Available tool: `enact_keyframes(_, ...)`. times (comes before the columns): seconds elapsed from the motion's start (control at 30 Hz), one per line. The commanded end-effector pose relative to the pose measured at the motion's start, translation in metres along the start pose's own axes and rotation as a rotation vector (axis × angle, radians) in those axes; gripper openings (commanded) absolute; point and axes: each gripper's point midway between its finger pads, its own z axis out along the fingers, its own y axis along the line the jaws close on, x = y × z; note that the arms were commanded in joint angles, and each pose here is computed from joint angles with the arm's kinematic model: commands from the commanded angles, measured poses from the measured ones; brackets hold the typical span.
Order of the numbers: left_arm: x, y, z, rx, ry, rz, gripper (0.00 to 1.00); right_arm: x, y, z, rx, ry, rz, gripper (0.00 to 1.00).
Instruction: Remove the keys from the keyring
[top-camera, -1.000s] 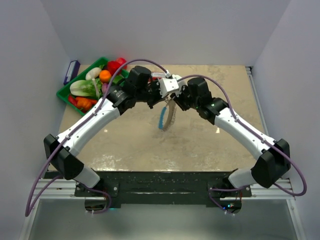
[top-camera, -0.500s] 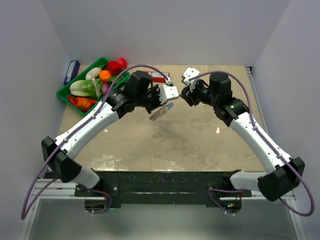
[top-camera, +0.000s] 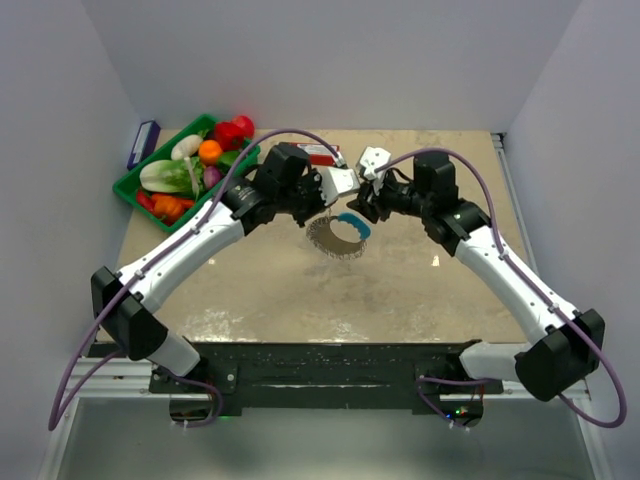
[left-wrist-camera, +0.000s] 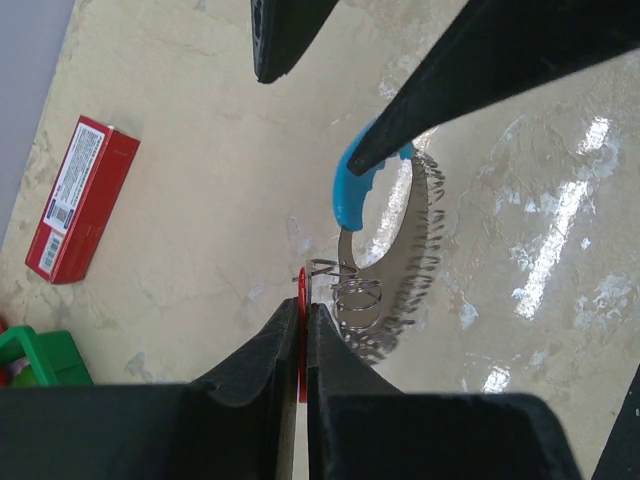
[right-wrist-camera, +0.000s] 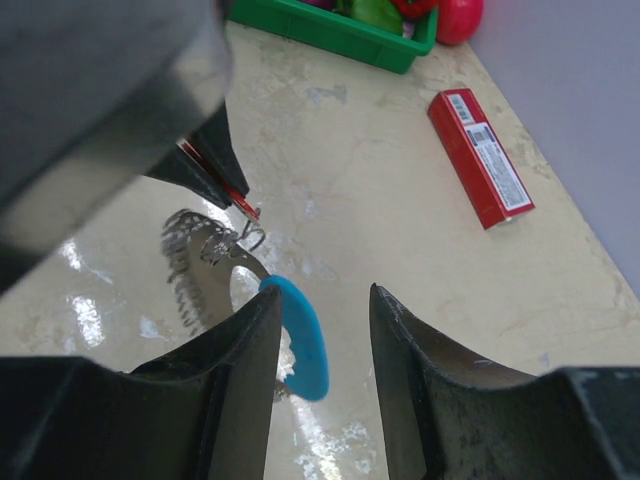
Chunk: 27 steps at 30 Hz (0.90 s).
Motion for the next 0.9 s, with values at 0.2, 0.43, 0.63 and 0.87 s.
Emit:
enact_keyframes(0.2, -0.038, 0.025, -0.013, -0.111, -0.120, -0.068, 0.00, 0.011, 0.019, 0.028, -0.097, -0.047, 0.072, 0.43)
enact_keyframes(0.43, -0.042, 0.033, -0.016, -0.146, -0.126, -0.061, 0.00, 0.015, 0.054, 0.031, -0.259, -0.055, 0.064, 0.39)
enact_keyframes(0.63, -0.043, 0.044, -0.020, -0.190, -0.086, -0.048, 0.00, 0.022, 0.049, 0.029, -0.221, -0.024, 0.058, 0.42)
enact_keyframes(0.87, -0.040, 0.056, -0.023, -0.243, -0.041, -0.076, 0.00, 0.012, 0.050, 0.020, -0.211, -0.048, 0.027, 0.45)
